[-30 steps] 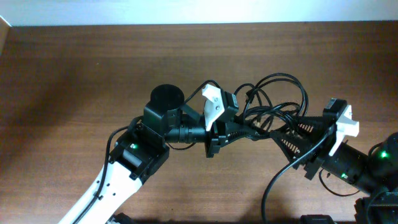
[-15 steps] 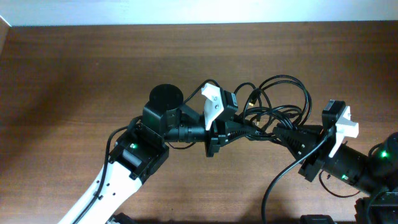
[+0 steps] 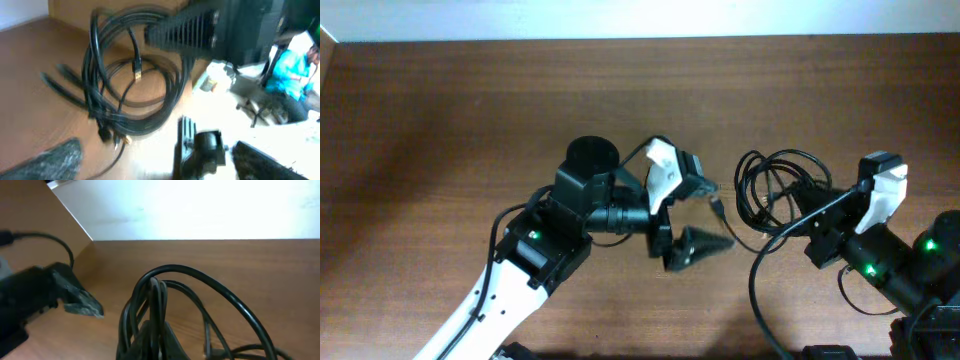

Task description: Untangle cables

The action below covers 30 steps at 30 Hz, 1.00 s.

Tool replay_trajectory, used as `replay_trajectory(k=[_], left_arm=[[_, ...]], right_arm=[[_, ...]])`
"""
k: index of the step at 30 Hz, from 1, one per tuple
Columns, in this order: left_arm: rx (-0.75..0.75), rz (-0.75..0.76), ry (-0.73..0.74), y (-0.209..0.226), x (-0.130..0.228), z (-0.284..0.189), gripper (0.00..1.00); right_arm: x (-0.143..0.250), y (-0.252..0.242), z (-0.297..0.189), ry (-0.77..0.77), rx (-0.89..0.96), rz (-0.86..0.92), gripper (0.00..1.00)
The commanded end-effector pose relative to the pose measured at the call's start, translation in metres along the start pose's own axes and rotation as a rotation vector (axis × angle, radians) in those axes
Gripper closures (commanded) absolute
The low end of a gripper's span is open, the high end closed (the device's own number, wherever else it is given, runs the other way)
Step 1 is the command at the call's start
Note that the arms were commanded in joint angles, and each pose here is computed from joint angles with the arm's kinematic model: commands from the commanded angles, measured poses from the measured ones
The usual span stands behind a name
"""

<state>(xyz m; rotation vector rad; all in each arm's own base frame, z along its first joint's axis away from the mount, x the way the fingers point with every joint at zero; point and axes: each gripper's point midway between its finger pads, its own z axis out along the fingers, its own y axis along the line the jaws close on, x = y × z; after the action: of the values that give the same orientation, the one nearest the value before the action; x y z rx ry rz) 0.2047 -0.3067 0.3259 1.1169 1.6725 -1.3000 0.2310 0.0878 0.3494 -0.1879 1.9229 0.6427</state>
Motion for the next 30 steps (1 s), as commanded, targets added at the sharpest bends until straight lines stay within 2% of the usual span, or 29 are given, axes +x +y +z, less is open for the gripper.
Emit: replay_trajectory(k=[1, 5, 11, 14, 19, 22, 24, 30], left_arm=[[0.021, 0.247, 0.078, -0.003, 0.022, -0.002, 0.01], [-0.005, 0.571, 0.124, 0.003, 0.032, -0.003, 0.00], [-0.242, 0.861, 0.200, 0.016, 0.019, -0.011, 0.01], [-0.218, 0.881, 0.196, 0.005, 0.020, -0.005, 0.01], [-0.140, 0.877, 0.224, -0.011, 0.035, 0.009, 0.05], [-0.126, 0.860, 0.246, -0.009, 0.042, 0.013, 0.22], [-0.126, 0.860, 0.247, -0.009, 0.042, 0.013, 0.24], [-0.095, 0.854, 0.240, -0.012, 0.044, 0.016, 0.47]], right_arm=[[-0.003, 0.002, -0.003, -0.007, -0.001, 0.051, 0.96], [0.010, 0.015, -0.001, 0.061, -0.087, 0.174, 0.96], [0.025, 0.028, 0.018, 0.199, -0.234, 0.286, 0.96], [0.024, 0.036, 0.026, 0.232, -0.323, 0.302, 0.96], [0.019, 0.040, 0.026, 0.225, -0.354, 0.303, 0.96], [0.019, 0.040, 0.026, 0.224, -0.357, 0.302, 0.96], [0.019, 0.041, 0.026, 0.224, -0.358, 0.302, 0.96], [0.019, 0.052, 0.021, 0.240, -0.427, 0.304, 0.96]])
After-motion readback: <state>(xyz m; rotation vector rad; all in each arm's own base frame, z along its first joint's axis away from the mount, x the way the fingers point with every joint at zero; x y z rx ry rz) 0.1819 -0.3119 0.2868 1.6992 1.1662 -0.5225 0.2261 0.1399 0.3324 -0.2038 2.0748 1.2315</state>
